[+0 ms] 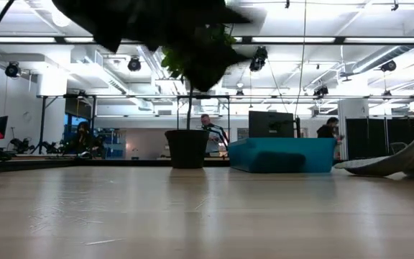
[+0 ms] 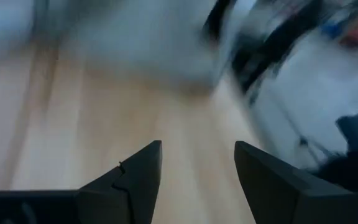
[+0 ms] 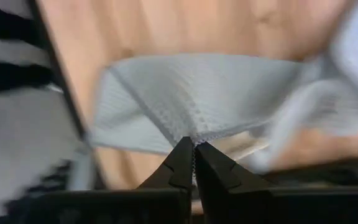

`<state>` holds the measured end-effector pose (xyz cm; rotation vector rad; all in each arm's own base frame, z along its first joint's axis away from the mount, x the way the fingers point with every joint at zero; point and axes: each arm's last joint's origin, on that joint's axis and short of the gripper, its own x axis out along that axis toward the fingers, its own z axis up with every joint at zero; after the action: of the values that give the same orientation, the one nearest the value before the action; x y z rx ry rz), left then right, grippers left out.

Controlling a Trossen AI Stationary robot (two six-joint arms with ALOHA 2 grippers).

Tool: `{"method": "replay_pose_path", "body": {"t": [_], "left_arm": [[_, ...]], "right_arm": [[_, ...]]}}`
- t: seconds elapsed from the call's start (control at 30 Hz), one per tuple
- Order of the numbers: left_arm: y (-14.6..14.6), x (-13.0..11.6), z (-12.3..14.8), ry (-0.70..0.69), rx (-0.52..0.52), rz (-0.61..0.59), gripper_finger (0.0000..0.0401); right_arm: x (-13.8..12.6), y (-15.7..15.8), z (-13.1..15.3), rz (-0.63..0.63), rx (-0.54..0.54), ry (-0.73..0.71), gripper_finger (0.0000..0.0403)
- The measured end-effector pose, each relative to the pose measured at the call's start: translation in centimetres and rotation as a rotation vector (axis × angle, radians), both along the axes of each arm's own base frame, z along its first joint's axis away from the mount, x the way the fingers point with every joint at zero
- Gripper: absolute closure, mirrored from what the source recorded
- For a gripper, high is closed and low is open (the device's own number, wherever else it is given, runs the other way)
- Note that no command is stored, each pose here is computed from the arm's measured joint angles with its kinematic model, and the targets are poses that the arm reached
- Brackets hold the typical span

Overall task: Fold microfiber towels
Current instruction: Fold the gray microfiber towel

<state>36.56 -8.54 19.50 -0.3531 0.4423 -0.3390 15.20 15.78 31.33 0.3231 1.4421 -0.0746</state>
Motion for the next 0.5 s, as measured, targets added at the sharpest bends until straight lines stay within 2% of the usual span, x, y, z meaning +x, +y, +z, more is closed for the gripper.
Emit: {"method": "replay_pose_path", "body": {"t": [0.13, 0.23, 0.33, 0.43, 0.5], "left_arm": [[-0.2, 0.8, 3.0, -0.335, 0.139, 0.016, 0.0212], [-0.2, 1.7, 5.7, -0.495, 0.206, 0.028, 0.0212], [-0.2, 2.7, 8.2, -0.533, 0.276, 0.021, 0.0212], [-0.1, 4.3, 9.9, -0.527, 0.379, 0.002, 0.0212], [-0.1, 5.4, 10.6, -0.516, 0.412, -0.015, 0.0212]], "right_arm": [[0.6, 0.5, 1.9, 0.141, -0.148, 0.107, 0.0395], [1.8, 1.8, 2.6, 0.294, -0.137, 0.063, 0.0395], [2.9, 2.8, 3.3, 0.377, -0.158, 0.032, 0.0395], [4.0, 3.7, 3.6, 0.445, -0.184, 0.003, 0.0395], [4.6, 4.2, 4.0, 0.464, -0.209, -0.033, 0.0395]]}}
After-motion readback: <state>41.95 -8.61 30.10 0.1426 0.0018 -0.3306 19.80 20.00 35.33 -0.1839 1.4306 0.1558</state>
